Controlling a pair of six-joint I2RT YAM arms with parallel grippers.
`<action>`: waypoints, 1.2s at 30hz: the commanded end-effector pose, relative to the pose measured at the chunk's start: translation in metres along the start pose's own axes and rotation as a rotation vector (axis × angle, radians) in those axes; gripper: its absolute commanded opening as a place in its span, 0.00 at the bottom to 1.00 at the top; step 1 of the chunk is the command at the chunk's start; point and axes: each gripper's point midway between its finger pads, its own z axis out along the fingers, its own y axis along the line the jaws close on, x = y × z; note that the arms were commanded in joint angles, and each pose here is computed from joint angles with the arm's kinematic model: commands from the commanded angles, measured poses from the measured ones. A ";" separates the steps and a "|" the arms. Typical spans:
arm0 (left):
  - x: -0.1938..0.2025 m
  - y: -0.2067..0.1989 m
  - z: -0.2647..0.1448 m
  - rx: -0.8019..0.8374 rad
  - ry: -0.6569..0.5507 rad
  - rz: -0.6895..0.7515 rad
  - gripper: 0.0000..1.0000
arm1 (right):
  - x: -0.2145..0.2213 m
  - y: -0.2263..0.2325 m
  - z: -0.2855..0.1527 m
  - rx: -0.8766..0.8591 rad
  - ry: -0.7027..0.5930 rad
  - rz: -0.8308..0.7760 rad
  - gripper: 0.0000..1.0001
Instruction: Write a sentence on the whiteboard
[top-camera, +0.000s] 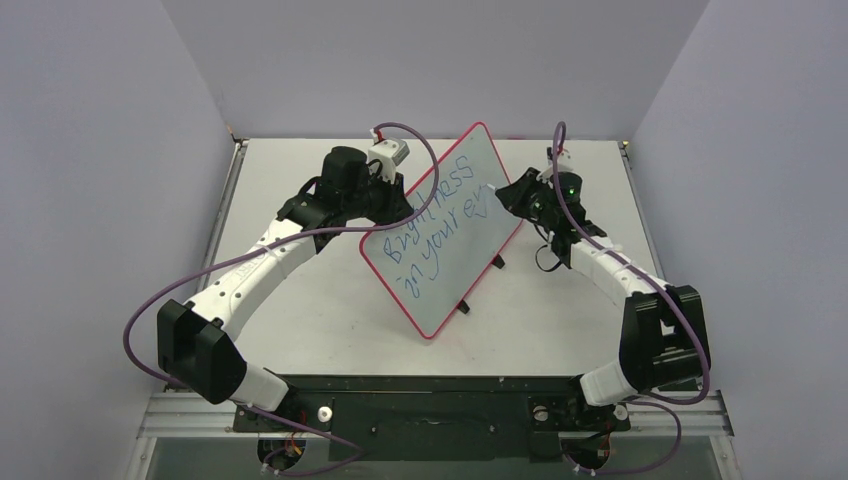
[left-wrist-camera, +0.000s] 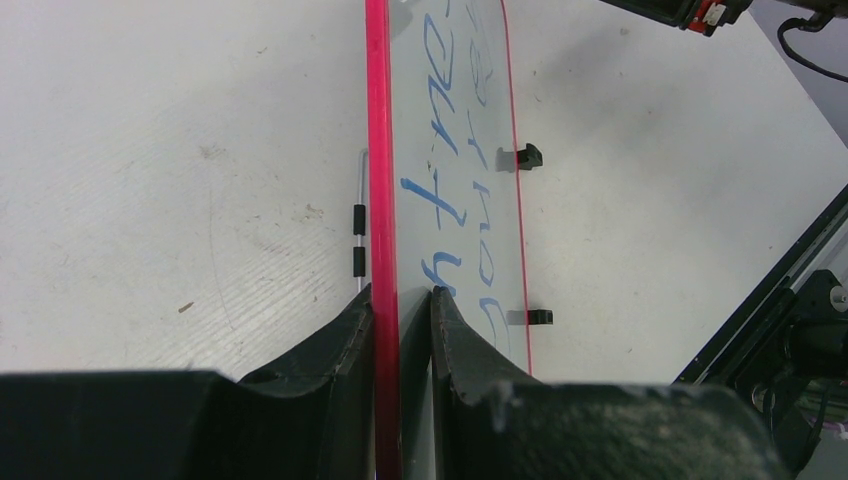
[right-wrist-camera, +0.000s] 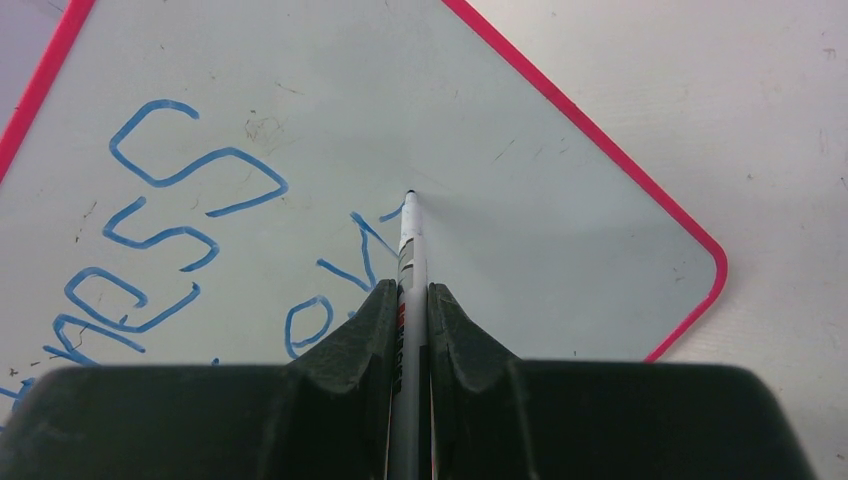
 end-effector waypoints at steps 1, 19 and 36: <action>-0.017 0.013 -0.009 -0.072 -0.059 0.118 0.00 | -0.027 0.016 0.009 -0.048 -0.066 -0.011 0.00; -0.017 0.015 -0.009 -0.078 -0.059 0.120 0.00 | -0.012 0.031 0.006 -0.109 -0.026 -0.019 0.00; -0.018 0.014 -0.010 -0.075 -0.061 0.121 0.00 | 0.022 0.018 -0.009 -0.067 0.033 -0.033 0.00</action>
